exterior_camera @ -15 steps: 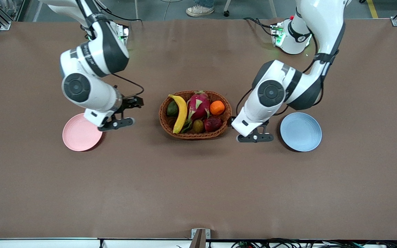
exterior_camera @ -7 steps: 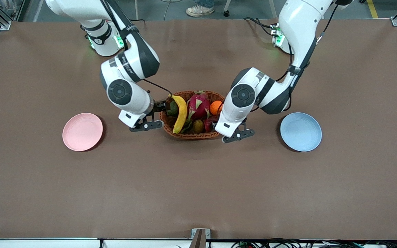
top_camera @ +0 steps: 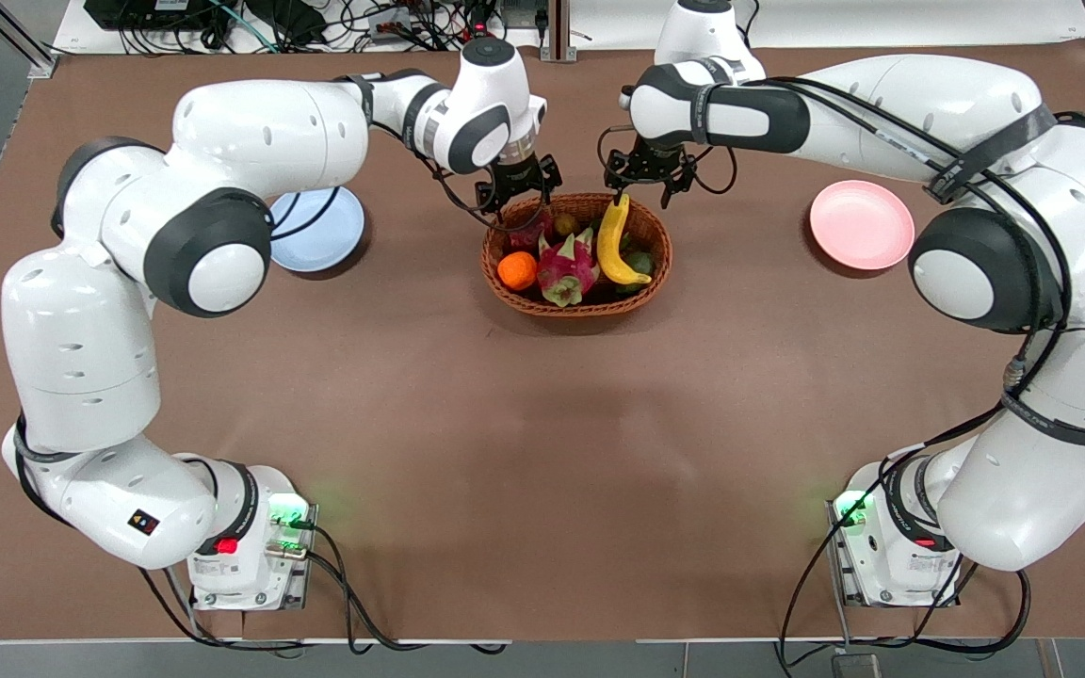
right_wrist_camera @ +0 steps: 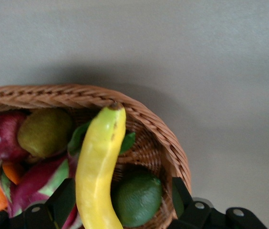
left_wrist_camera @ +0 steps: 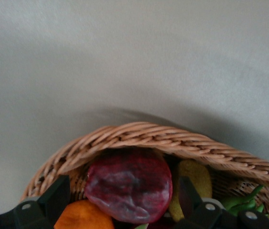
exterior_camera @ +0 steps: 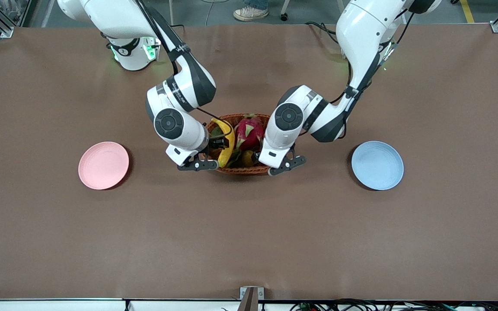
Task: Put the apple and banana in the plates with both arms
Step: 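Grasp the banana with the right gripper while the left gripper grasps the apple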
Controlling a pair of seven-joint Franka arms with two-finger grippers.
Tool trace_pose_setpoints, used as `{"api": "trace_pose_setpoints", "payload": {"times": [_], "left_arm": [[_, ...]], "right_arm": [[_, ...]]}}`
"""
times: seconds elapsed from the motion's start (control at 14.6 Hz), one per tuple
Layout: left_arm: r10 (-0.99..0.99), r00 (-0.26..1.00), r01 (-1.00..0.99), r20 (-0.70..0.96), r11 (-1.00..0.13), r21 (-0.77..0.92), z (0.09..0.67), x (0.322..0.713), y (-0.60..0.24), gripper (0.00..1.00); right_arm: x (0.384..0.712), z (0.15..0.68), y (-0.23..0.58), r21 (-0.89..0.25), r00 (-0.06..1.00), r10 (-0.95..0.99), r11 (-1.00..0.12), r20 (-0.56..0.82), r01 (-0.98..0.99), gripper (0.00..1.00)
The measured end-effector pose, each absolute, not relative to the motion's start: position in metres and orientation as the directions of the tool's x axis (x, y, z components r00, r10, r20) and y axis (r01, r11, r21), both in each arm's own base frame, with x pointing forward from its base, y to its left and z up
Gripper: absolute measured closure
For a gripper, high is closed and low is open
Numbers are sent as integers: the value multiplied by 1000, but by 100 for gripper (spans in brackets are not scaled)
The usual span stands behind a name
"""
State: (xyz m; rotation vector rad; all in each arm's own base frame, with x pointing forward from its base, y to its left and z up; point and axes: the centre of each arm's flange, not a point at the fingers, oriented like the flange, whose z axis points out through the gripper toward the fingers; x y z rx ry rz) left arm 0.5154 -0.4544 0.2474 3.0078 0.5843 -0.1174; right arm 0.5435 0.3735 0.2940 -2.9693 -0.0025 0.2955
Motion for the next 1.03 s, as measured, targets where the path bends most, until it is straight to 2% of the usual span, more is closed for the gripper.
{"api": "trace_pose_setpoints", "payload": {"times": [0.55,0.62,0.75,0.89,1.03], "left_arm": [[375,920,382,-116,-923,48,212,509,-458,2],[374,920,381,-117,-923,47,211,509,-459,2],[373,920,381,-116,-923,51,212,509,-460,11],[372,921,380,-115,-923,54,213,509,-461,11],[374,920,383,-112,-922,62,217,512,-462,11]], "right_arm": [[533,253,397,-149,978,-29,-987,-205,-61,13],[533,252,397,-148,978,-31,-987,-207,-63,15],[533,251,397,-147,978,-32,-987,-208,-64,19],[532,250,399,-146,977,-31,-987,-209,-62,29],[531,249,401,-145,977,-29,-988,-210,-61,29]]}}
